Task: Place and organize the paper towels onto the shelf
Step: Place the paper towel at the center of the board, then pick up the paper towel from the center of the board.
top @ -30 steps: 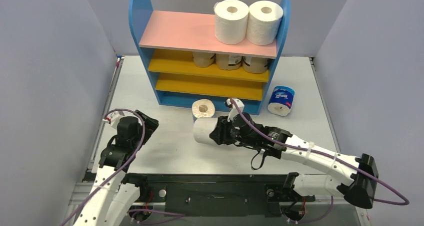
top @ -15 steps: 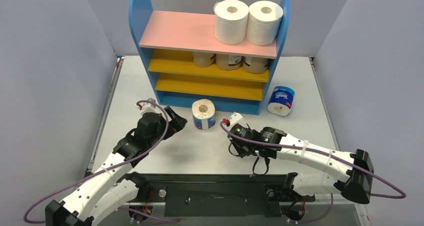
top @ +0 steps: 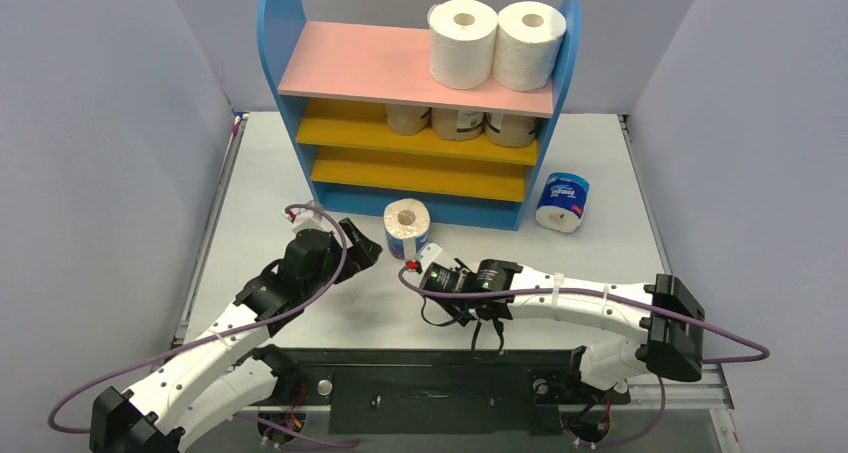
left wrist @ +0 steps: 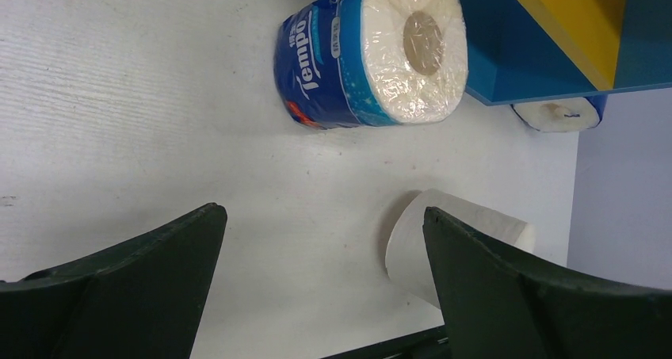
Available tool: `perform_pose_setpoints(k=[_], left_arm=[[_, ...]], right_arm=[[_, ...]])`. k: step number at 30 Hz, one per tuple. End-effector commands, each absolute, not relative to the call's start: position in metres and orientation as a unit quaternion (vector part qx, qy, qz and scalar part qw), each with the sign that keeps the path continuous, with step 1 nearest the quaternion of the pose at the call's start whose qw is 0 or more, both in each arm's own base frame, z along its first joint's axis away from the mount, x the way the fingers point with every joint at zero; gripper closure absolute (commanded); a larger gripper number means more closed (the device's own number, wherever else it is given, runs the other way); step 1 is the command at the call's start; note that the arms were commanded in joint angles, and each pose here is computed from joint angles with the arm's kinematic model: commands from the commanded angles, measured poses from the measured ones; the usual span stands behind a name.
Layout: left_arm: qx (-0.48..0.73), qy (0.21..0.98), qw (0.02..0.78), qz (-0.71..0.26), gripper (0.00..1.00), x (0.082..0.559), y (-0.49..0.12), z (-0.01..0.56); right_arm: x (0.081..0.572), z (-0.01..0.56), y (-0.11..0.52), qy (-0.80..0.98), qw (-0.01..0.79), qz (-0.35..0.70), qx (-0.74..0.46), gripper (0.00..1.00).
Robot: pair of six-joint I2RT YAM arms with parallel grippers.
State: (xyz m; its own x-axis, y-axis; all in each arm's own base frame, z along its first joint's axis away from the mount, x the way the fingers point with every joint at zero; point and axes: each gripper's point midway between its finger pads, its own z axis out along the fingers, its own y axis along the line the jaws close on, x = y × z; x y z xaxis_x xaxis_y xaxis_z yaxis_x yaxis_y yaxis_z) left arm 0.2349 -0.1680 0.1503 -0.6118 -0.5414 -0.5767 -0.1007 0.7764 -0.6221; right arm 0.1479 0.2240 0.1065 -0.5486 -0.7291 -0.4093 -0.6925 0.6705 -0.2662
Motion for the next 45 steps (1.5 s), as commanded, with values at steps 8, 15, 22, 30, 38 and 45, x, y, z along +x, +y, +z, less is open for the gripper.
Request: perform_pose_setpoints(k=[8,15,22,30,38,45], left_arm=[[-0.184,0.841,0.427,-0.276,0.03,0.242,-0.165,0.158],[-0.183,0.843,0.424,-0.276,0.03,0.243,-0.167,0.156],[-0.184,0.842,0.422,-0.281,0.03,0.242,-0.169,0.154],[-0.184,0.841,0.424,-0.281,0.03,0.242,-0.167,0.155],[-0.186,0.841,0.424,-0.279,0.03,0.24,-0.166,0.153],[-0.188,0.842,0.422,-0.278,0.03,0.239,-0.164,0.15]], right_arm=[[0.161,0.136,0.245,0.873,0.312,-0.02,-0.374,0.47],[0.162,0.142,0.245,0.874,0.329,-0.005,-0.359,0.4],[0.17,0.139,0.254,0.878,0.335,0.031,-0.341,0.37],[0.175,0.125,0.255,0.888,0.315,0.067,-0.329,0.39],[0.172,0.114,0.256,0.892,0.295,0.081,-0.332,0.43],[0.17,0.102,0.255,0.898,0.281,0.082,-0.328,0.48]])
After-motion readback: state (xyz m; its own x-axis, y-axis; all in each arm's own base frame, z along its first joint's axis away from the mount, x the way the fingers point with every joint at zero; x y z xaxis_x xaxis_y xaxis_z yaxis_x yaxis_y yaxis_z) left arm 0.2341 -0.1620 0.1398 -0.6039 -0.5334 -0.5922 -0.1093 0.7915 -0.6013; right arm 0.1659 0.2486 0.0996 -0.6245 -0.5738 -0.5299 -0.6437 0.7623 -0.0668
